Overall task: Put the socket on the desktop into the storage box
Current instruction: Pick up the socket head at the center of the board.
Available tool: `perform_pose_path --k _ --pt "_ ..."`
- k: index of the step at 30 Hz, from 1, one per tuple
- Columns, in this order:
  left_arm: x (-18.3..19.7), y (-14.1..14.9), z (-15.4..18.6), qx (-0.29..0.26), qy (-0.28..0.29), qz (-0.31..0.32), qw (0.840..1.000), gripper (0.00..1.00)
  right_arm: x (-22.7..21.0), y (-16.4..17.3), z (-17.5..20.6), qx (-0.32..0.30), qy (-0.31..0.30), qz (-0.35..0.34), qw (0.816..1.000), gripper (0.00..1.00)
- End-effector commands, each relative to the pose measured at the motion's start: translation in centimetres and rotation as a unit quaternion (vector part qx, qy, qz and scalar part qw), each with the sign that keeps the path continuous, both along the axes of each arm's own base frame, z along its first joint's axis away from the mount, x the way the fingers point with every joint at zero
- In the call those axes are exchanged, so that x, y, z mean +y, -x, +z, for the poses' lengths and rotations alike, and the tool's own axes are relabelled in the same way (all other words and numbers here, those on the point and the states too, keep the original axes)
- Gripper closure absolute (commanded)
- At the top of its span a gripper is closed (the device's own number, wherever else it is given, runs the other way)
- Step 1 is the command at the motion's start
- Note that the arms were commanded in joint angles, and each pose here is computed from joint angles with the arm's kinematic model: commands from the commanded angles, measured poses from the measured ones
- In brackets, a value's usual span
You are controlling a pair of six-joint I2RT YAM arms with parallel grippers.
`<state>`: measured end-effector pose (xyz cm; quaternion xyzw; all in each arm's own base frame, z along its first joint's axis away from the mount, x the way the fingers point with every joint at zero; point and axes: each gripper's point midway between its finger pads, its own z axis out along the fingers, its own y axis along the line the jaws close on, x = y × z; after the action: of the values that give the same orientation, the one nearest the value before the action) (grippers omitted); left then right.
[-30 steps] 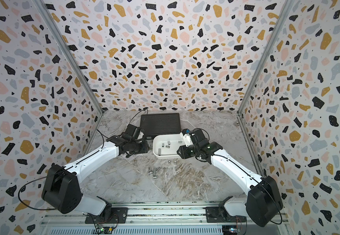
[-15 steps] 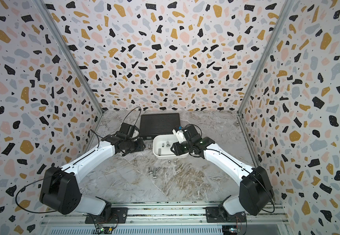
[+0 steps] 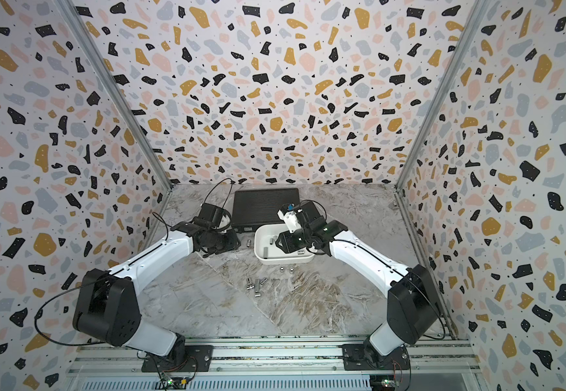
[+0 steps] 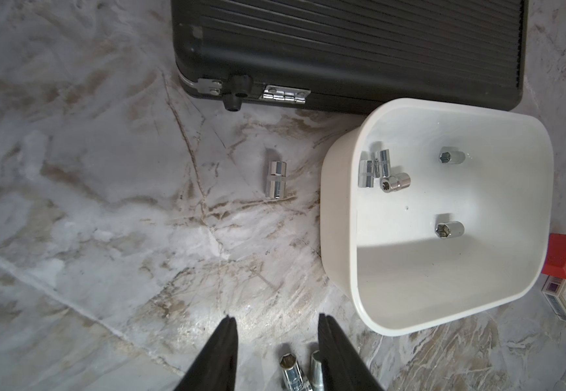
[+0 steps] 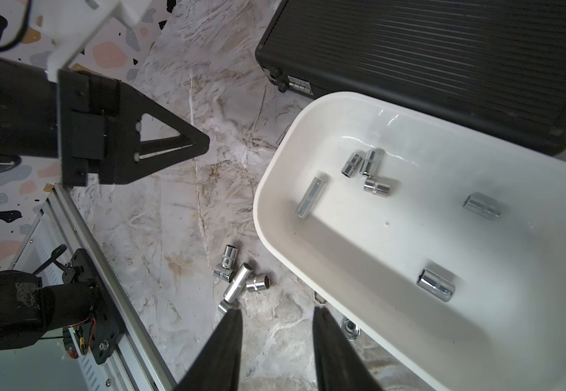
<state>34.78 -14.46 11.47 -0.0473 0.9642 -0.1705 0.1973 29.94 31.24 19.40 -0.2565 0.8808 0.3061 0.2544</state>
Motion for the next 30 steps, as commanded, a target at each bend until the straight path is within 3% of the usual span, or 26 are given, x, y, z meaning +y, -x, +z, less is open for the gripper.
perform_pose_path --k 1,30 --pt "-0.4 -1.8 1.0 -0.020 0.009 0.000 1.000 0.57 0.9 -0.1 2.0 -0.017 -0.017 0.014 1.000 0.60" --pt "-1.5 -6.2 -4.0 0.025 -0.009 0.001 1.000 0.57 2.6 -0.7 2.0 -0.012 -0.030 0.023 0.999 0.60"
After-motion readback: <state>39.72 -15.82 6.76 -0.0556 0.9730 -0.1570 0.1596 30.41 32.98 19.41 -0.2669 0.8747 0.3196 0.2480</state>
